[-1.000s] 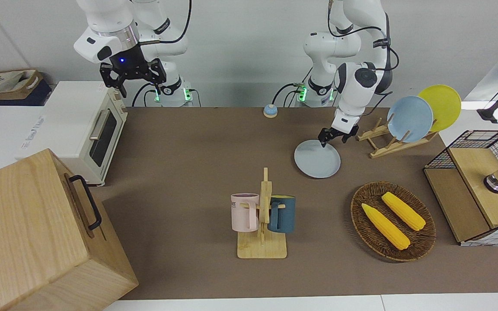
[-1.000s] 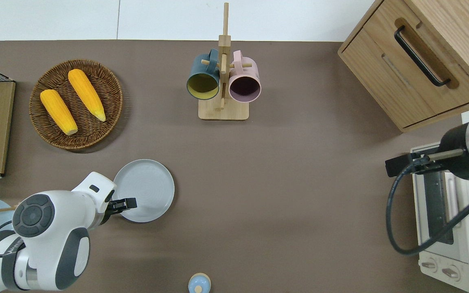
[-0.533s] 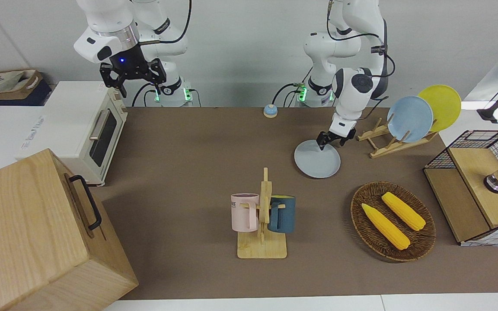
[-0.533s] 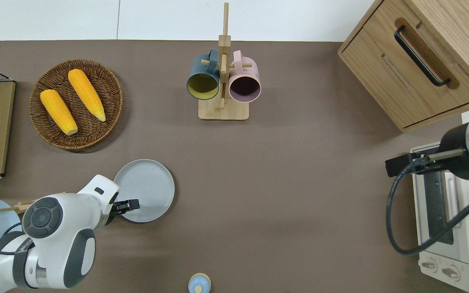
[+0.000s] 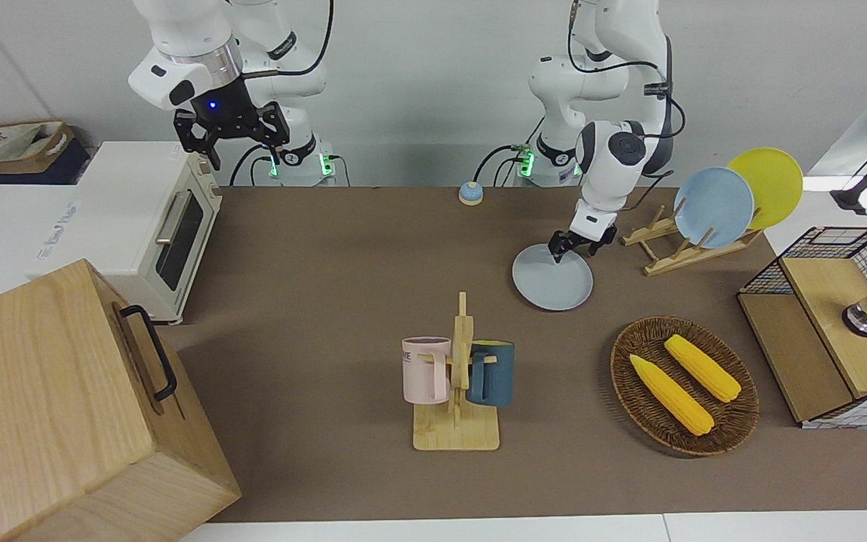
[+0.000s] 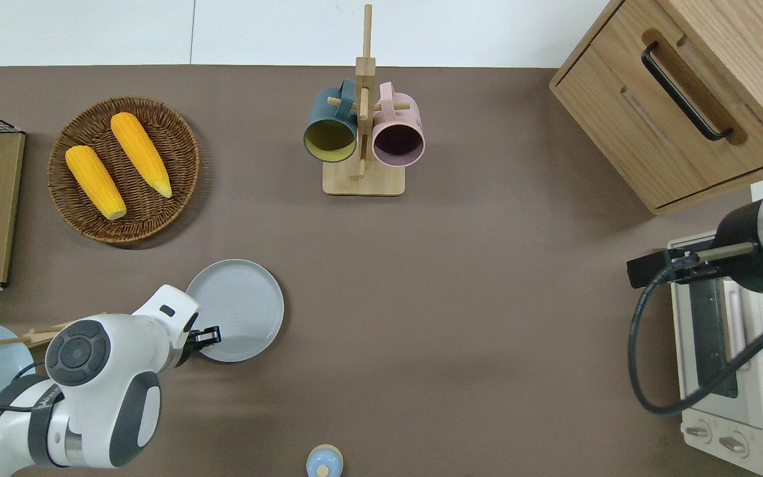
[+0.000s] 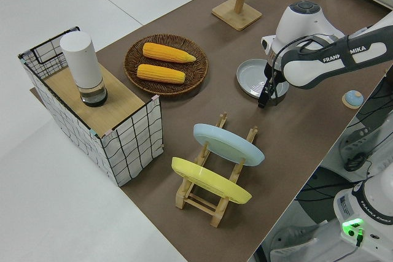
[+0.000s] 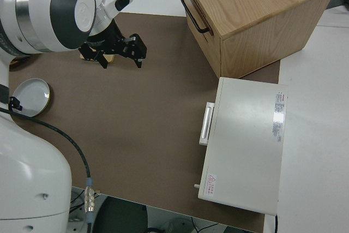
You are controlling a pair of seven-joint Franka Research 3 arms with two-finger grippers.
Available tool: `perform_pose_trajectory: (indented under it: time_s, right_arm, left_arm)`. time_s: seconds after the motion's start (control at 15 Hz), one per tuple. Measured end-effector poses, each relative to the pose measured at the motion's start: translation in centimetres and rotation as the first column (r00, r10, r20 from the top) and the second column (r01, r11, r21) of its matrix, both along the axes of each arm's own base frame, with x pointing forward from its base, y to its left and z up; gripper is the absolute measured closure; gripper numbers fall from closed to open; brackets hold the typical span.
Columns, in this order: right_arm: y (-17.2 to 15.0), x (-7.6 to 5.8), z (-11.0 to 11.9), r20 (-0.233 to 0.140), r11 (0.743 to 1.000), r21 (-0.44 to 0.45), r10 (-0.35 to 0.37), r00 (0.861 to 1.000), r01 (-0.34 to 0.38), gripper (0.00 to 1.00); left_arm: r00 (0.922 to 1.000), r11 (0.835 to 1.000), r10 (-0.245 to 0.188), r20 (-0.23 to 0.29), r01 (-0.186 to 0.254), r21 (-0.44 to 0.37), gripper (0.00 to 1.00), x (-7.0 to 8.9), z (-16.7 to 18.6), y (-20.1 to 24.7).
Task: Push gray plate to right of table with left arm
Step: 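Push the gray plate across the table with the left gripper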
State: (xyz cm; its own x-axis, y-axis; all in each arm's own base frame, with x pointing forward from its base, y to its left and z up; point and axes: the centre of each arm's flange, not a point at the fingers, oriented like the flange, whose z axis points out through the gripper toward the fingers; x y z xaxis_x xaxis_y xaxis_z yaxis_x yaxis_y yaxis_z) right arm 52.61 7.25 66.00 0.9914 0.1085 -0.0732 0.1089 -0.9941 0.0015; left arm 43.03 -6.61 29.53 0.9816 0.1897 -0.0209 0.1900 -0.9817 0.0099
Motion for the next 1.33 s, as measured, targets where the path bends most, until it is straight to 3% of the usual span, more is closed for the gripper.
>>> perform_pose_trajectory:
  time_s: [0.13, 0.27, 0.67, 0.8, 1.33]
  right_arm:
    - [0.0, 0.0, 0.0, 0.0, 1.0, 0.0, 0.0, 1.0, 0.0, 0.01]
    - [0.0, 0.0, 0.0, 0.0, 1.0, 0.0, 0.0, 1.0, 0.0, 0.01]
    - [0.0, 0.0, 0.0, 0.0, 1.0, 0.0, 0.0, 1.0, 0.0, 0.01]
    - [0.0, 0.0, 0.0, 0.0, 1.0, 0.0, 0.0, 1.0, 0.0, 0.01]
    - [0.0, 0.0, 0.0, 0.0, 1.0, 0.0, 0.0, 1.0, 0.0, 0.01]
  left_arm:
    - [0.9999, 1.0, 0.01, 0.007, -0.01, -0.001, 0.74, 0.1, 0.2, -0.1]
    - [0.9997, 1.0, 0.016, 0.021, -0.016, -0.003, 0.85, 0.3, 0.4, -0.3]
    - [0.9993, 1.0, 0.031, 0.022, -0.031, -0.003, 0.9, 0.2, 0.4, -0.6]
    - [0.9982, 0.999, 0.053, 0.027, -0.053, -0.006, 0.96, 0.2, 0.7, -0.7]
    - [0.9957, 0.996, 0.088, 0.031, -0.088, -0.007, 0.96, -0.2, 0.8, -3.1]
